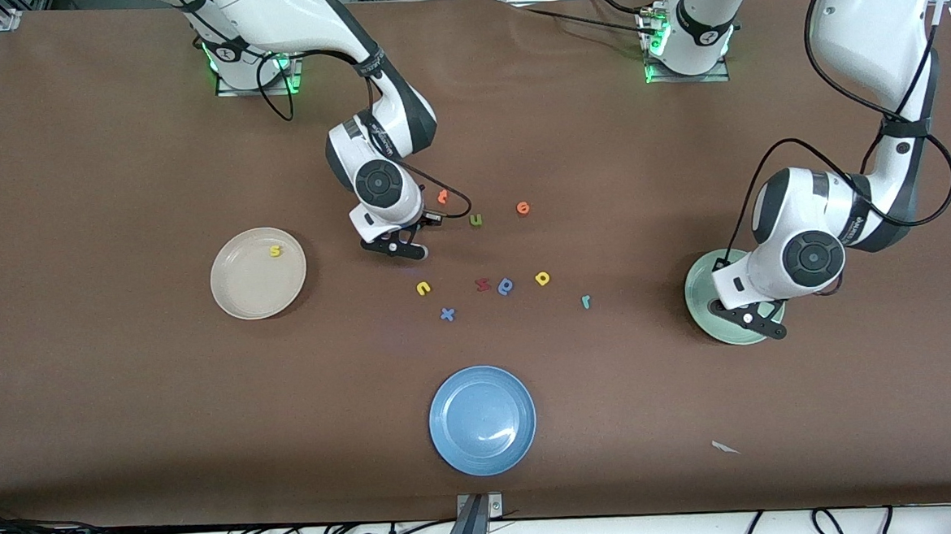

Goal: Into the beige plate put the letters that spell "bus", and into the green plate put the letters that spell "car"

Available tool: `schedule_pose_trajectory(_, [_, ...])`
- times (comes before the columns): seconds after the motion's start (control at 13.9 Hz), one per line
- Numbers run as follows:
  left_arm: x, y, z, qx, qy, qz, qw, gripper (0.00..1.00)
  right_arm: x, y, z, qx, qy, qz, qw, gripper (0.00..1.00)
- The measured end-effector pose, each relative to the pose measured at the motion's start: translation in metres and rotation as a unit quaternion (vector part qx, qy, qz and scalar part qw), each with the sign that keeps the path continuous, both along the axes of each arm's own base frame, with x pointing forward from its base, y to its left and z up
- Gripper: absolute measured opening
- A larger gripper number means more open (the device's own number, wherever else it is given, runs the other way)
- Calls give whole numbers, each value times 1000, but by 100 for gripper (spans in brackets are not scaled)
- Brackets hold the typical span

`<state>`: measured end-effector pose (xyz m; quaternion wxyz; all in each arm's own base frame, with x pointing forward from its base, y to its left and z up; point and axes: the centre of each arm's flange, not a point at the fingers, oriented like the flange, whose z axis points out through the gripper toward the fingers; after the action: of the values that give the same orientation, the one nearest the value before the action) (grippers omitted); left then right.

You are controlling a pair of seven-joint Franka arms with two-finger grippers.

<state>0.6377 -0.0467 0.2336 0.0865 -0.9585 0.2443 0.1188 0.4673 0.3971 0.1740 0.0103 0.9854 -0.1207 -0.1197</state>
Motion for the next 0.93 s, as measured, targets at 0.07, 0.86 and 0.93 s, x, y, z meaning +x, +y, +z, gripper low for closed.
schedule_pose_trajectory(0.07, [0, 0, -3, 5, 2, -6, 1000, 28, 1, -3, 4, -3, 4, -1, 1000, 27])
schedule_pose_trajectory(0.86, [17, -41, 5, -99, -29, 133, 986, 100, 89, -241, 98, -28, 87, 0, 996, 27])
schedule_pose_trajectory(0.93, [17, -55, 3, -102, -36, 150, 983, 100, 94, -273, 91, -24, 94, 3, 995, 27])
